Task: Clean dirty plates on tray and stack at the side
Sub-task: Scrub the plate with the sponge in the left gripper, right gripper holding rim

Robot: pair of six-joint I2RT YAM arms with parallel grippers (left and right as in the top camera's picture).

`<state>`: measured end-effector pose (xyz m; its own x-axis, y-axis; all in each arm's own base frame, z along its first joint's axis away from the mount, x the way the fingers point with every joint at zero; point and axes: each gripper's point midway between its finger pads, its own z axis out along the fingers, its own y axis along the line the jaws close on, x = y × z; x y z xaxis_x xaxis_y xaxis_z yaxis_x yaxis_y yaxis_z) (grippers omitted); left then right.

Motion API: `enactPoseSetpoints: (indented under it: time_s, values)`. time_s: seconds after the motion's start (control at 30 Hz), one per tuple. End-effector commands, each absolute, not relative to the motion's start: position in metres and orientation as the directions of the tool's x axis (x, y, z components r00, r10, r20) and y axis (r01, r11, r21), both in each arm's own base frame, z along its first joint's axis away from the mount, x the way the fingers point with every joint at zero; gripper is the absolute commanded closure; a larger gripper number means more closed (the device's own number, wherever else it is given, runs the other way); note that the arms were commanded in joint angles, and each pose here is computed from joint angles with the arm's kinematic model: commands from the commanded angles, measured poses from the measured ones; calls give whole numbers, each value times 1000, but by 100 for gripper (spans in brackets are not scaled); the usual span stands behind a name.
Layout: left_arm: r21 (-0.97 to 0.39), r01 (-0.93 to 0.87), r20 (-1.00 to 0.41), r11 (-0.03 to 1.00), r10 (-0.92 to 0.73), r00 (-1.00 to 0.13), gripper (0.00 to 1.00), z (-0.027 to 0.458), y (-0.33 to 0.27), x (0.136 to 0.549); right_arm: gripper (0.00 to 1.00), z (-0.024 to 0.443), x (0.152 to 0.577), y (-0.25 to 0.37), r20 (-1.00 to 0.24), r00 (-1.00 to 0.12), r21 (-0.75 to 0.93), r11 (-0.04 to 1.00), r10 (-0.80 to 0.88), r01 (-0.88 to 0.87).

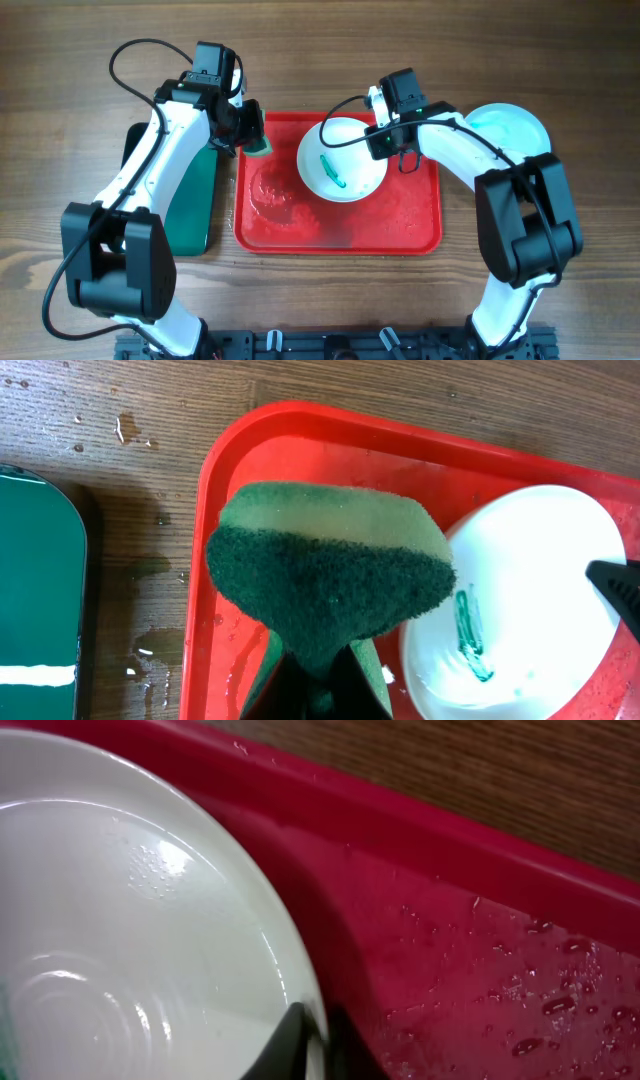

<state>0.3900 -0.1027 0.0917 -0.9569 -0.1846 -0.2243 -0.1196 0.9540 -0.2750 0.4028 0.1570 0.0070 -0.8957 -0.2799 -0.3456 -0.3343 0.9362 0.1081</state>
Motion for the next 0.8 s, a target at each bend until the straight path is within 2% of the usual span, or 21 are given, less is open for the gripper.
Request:
enactPoseSetpoints:
  time_s: [0.0, 0.1, 0.17, 0.4, 0.6, 0.77]
  values:
    - [-278, -113, -246, 954, -184, -951, 96, 100, -105, 392, 96, 0, 385, 172, -245, -961, 263, 945, -131, -195]
    - [-277, -99, -241, 956, -169, -956, 96, 97, -111, 389, 96, -3, 368, 172, -96, -990, 319, 945, 100, 65]
    - [-273, -86, -229, 958, -151, -962, 96, 92, -117, 385, 96, -4, 357, 175, -15, -982, 332, 927, 188, 172]
    - [-249, -21, -169, 968, -65, -984, 96, 54, -147, 375, 96, -4, 344, 199, -5, -989, 337, 932, 147, 137]
    - [-124, 20, -187, 992, -4, -982, 96, 20, -153, 380, 96, -4, 344, 204, -13, -991, 341, 932, 136, 123]
    - [-70, 81, -91, 994, 74, -993, 96, -14, -154, 363, 96, -4, 345, 204, -19, -992, 343, 932, 128, 114]
